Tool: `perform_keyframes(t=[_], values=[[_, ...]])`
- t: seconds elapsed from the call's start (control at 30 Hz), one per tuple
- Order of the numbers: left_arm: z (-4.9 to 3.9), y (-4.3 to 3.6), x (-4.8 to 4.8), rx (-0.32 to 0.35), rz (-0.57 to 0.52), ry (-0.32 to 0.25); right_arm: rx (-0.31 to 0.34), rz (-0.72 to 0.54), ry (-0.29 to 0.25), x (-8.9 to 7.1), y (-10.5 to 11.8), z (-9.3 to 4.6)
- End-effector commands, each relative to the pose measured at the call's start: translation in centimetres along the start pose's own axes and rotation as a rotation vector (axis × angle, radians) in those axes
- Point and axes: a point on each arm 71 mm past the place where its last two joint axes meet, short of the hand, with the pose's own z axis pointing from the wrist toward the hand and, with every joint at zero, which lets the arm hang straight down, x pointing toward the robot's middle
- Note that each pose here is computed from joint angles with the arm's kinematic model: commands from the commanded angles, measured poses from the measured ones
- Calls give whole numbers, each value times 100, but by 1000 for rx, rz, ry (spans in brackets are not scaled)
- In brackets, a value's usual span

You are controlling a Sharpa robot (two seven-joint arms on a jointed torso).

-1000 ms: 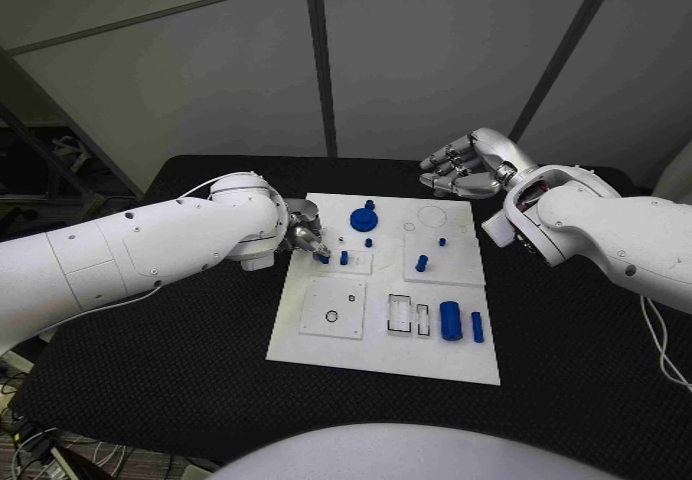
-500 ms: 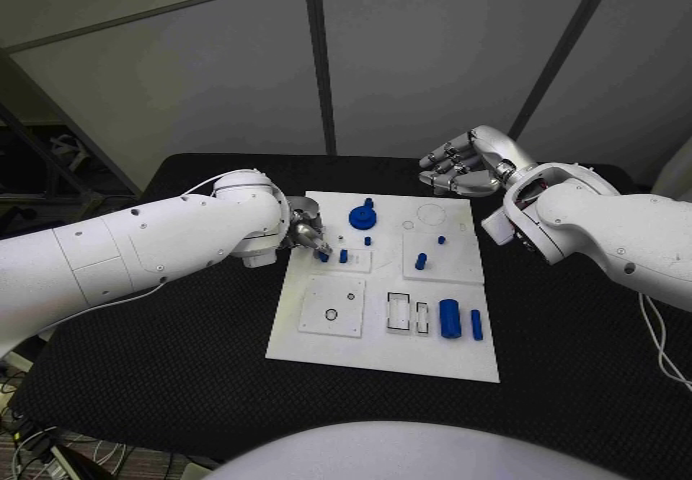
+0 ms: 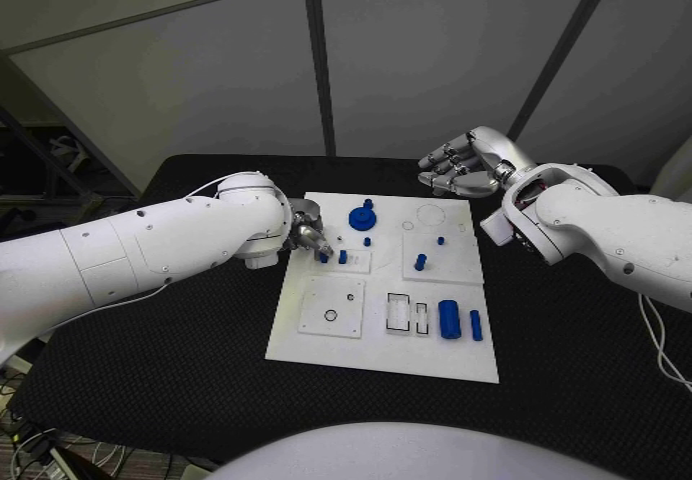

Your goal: Assemble the parts on the task board

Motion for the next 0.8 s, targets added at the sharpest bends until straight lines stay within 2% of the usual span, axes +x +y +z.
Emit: perform_keyframes(t=[0.03, 0.53, 0.8], values=[[21, 14, 57, -9, 13, 28, -10, 3, 2, -4, 16, 3], [32, 61, 24, -20, -5, 0, -10, 2, 0, -11, 11, 1], [17, 81, -5, -18, -27, -36, -10, 2, -3, -19, 7, -4]])
